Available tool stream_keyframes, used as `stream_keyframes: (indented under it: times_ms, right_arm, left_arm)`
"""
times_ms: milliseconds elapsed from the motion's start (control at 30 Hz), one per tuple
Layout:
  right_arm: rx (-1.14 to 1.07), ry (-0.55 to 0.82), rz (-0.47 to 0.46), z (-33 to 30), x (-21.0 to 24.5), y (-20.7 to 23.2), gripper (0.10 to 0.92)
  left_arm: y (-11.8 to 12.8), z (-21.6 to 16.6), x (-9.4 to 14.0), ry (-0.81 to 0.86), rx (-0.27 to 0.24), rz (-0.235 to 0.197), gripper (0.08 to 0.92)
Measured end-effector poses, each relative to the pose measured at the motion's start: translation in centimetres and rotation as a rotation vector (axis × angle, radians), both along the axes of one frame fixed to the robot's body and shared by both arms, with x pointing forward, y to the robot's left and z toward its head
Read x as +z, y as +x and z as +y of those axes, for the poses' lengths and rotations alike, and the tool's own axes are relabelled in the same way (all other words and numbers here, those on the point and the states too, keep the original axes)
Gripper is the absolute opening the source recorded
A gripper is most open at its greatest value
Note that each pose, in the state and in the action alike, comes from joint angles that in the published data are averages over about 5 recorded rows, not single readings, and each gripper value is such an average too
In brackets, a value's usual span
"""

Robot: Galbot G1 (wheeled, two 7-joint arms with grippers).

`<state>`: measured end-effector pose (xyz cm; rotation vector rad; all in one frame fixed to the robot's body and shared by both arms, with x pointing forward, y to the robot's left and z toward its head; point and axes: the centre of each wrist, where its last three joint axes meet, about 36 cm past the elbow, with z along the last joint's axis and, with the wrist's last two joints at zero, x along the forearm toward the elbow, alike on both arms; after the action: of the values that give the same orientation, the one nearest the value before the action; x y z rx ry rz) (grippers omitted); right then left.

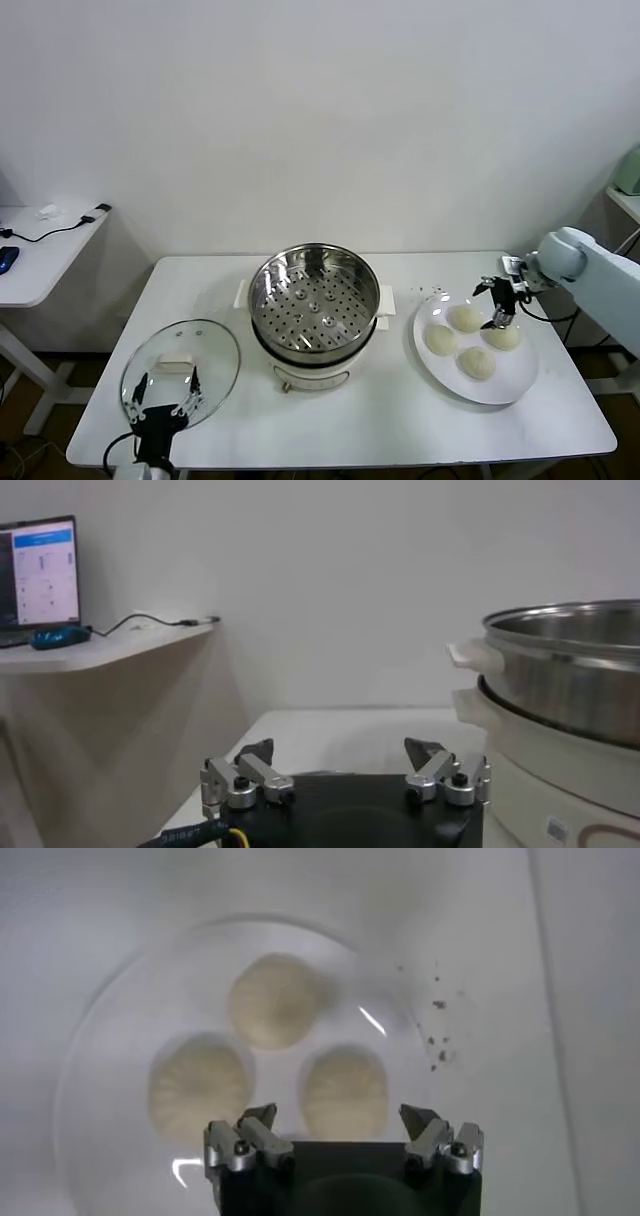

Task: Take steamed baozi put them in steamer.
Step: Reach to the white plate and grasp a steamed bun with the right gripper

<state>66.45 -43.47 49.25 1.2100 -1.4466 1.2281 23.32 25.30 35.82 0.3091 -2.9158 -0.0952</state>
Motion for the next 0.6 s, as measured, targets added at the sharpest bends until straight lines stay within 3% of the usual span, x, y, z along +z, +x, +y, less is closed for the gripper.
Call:
stream_keyframes:
  times_ms: [600]
  right_arm:
    - [-0.007, -0.093, 0.033, 2.7, -3.8, 2.8, 0.816]
  left_arm:
    - [-0.1, 0.0, -0.3, 0.001, 0.012, 0.002, 0.823]
